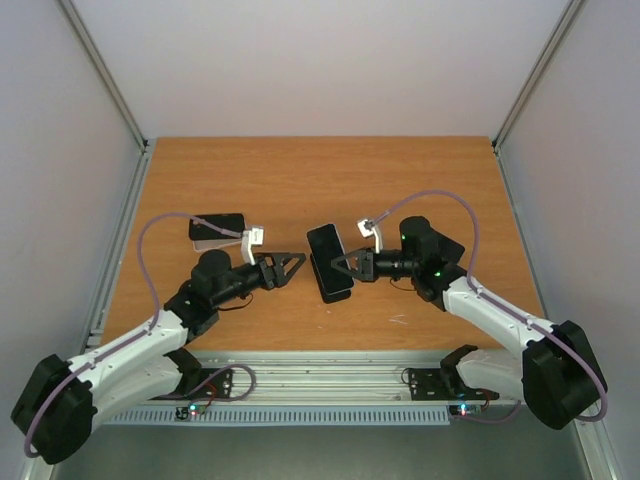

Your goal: Put the phone into the phone case

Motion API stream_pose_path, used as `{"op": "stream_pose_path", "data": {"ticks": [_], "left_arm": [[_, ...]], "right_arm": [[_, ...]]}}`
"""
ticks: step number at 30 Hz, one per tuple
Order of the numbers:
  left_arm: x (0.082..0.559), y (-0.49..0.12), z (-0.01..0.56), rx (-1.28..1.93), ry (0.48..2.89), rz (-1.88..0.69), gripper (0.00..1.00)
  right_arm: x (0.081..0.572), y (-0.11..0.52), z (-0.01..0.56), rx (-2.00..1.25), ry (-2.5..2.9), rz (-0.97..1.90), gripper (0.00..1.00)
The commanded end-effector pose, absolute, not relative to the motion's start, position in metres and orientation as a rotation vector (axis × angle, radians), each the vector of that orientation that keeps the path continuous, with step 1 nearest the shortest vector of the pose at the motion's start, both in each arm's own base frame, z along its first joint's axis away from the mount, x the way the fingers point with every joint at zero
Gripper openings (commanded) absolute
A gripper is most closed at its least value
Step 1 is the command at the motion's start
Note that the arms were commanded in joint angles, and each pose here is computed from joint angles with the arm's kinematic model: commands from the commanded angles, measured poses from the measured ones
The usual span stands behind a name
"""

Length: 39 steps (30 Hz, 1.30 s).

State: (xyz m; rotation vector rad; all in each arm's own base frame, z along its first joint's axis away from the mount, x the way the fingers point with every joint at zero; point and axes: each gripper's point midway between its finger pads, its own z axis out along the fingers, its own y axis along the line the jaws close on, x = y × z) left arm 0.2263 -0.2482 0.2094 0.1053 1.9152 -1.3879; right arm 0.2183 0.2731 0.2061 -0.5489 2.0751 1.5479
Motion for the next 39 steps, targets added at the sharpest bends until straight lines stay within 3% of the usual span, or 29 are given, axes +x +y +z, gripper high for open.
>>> {"op": "stream_pose_path", "data": {"ticks": [1, 7, 13, 39], "left_arm": [[0.238, -0.229, 0.187, 0.036, 2.058, -1.156, 0.81], [0.246, -0.223, 0.161, -0.027, 2.223, -1.021, 0.9], [0.252, -0.228, 0.136, -0.069, 2.336, -0.975, 0.92], [0.288, -0.285, 0.076, -0.114, 2.518, -1.07, 0.86]], "right_arm": [[0.232, 0.26, 0.199, -0.516, 2.114, 1.373, 0.01], [0.246, 0.248, 0.17, -0.451, 2.249, 1.221, 0.01], [0.257, 0.238, 0.137, -0.348, 2.379, 1.108, 0.01], [0.294, 0.27, 0.069, -0.201, 2.621, 1.198, 0.01]]}}
